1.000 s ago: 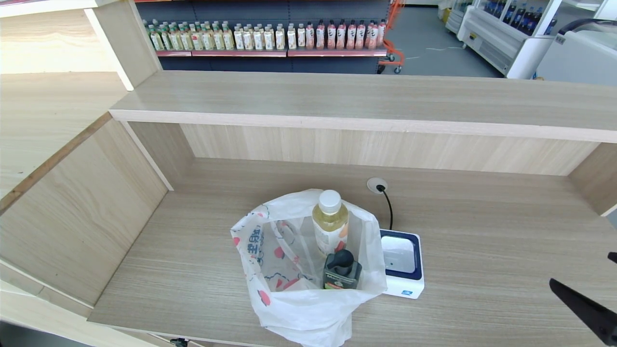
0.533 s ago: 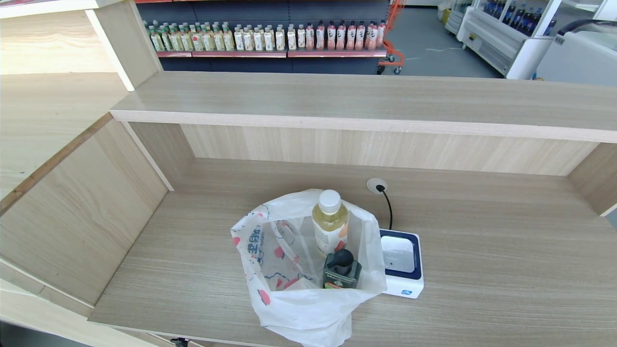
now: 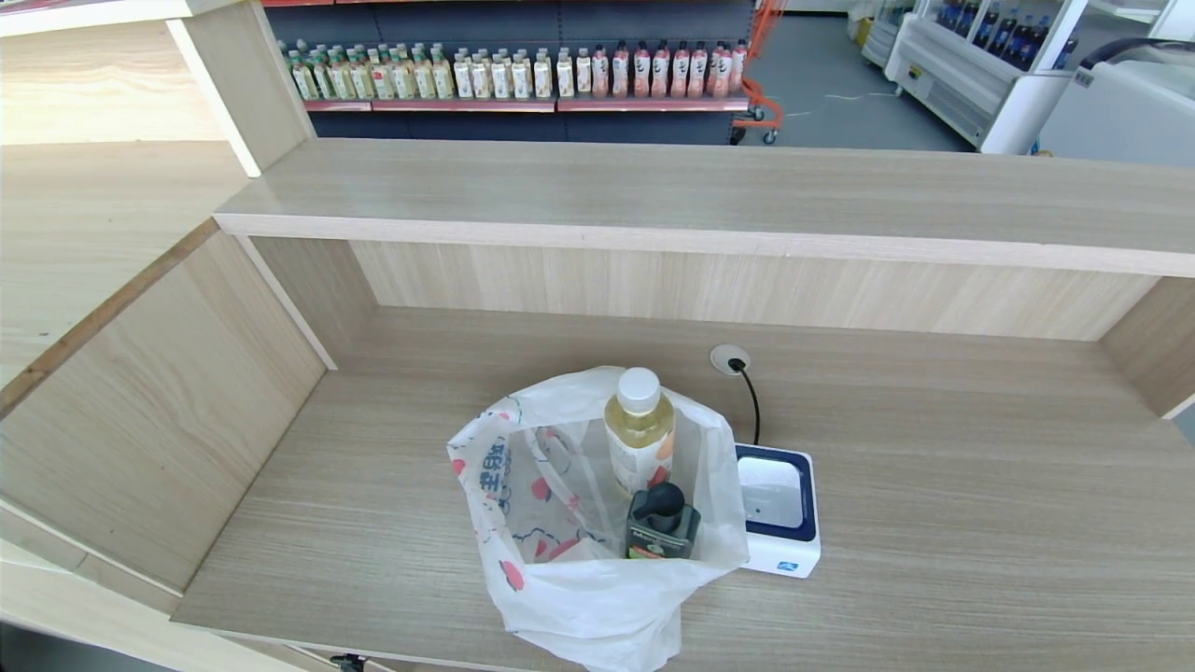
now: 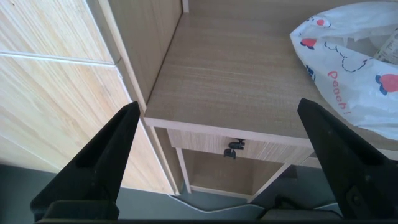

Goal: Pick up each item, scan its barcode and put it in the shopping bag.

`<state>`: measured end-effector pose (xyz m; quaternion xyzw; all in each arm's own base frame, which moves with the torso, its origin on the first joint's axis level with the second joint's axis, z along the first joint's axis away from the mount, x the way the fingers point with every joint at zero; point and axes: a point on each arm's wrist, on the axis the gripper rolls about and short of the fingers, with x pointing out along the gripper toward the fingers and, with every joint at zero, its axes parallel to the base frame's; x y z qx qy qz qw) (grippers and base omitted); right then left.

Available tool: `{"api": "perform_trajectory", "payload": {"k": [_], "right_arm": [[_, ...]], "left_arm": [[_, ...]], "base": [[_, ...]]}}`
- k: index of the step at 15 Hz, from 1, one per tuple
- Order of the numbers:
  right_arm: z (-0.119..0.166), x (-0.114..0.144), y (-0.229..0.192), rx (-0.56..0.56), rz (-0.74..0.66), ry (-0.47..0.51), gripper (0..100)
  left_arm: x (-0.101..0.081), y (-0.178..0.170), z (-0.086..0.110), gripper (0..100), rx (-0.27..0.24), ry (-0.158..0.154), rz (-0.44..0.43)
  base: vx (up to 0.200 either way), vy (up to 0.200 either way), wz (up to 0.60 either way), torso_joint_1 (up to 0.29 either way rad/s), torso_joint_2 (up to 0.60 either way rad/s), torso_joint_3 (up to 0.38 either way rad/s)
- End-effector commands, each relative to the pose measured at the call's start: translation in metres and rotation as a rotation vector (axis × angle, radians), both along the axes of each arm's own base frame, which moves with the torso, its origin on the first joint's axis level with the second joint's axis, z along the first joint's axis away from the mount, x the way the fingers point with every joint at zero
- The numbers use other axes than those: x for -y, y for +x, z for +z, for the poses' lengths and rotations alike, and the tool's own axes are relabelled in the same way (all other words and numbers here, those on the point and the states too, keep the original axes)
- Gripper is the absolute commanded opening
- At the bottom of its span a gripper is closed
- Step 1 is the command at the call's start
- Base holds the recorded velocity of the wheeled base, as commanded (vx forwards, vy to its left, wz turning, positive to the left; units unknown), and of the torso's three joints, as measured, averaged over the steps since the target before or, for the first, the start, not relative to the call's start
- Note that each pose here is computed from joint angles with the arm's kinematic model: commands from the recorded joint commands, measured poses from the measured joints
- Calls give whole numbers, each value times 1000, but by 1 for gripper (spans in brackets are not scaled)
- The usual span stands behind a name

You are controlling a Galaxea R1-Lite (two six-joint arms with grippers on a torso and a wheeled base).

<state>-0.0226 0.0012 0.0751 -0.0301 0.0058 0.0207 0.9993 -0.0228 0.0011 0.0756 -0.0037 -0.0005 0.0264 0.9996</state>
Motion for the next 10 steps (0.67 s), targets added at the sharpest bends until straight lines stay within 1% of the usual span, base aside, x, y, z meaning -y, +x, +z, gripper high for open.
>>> {"api": "perform_trajectory", "payload": {"k": [1,10], "right_arm": [[-1,0,0,-4,0,9,100],[-1,0,0,-3,0,10,100]], "left_arm": [[0,0,0,100,1,0,1],[0,0,0,100,1,0,1]], "base": [[0,0,0,0,0,0],[0,0,0,0,0,0]]}}
